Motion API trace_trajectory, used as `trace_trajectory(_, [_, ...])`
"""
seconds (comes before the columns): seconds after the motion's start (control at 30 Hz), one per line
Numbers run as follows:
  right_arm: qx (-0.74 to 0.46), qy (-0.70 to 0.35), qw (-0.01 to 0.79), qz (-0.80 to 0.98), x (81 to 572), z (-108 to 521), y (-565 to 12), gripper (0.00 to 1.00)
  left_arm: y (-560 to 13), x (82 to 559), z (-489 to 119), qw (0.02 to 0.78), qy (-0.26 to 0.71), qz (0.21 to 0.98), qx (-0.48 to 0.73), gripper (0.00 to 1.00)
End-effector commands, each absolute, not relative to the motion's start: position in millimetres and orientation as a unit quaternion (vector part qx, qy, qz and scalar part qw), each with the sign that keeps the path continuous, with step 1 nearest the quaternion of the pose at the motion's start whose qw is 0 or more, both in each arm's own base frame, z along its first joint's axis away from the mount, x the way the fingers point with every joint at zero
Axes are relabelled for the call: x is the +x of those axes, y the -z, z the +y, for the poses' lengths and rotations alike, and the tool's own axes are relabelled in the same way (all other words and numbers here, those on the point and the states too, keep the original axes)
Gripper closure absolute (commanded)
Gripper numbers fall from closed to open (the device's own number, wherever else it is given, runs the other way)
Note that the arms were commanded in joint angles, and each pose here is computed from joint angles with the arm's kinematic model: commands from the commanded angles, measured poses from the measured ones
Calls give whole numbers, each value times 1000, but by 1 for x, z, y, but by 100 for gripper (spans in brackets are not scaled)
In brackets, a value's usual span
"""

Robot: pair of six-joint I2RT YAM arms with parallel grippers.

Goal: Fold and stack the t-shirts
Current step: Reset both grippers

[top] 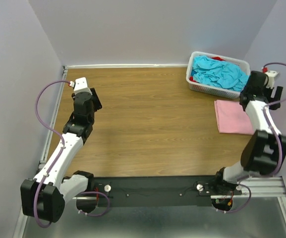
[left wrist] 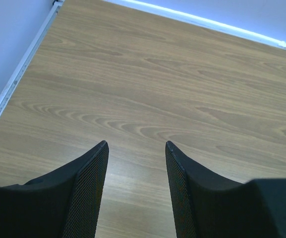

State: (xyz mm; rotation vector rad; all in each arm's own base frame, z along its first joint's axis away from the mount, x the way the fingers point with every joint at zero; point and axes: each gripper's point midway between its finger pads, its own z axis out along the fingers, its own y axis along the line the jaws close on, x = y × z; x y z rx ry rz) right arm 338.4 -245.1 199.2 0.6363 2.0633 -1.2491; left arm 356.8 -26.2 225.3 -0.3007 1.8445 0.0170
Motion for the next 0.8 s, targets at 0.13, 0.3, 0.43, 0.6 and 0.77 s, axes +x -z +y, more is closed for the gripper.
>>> trace_trajectory(0.13, [338,270,561,705,304,-174,-314,0,-266,346,-33,635,34,762,-121,38])
trace_trajectory(0.3, [307,160,673,654,266,-117,-383,0,-307,324,-36,658,68,740,-120,34])
trace_trajectory(0.43, [280,96,738,606,224,-90,-420,0,-338,299,-29,679,79,718,-134,34])
trace_trajectory(0.6, [230,54,778,582,190,-66,-433,0,-361,260,-17,699,91,692,-157,33])
trace_trajectory(0.77, [199,44,787,582,177,-57,-424,0,-376,225,-1,740,99,640,-182,32])
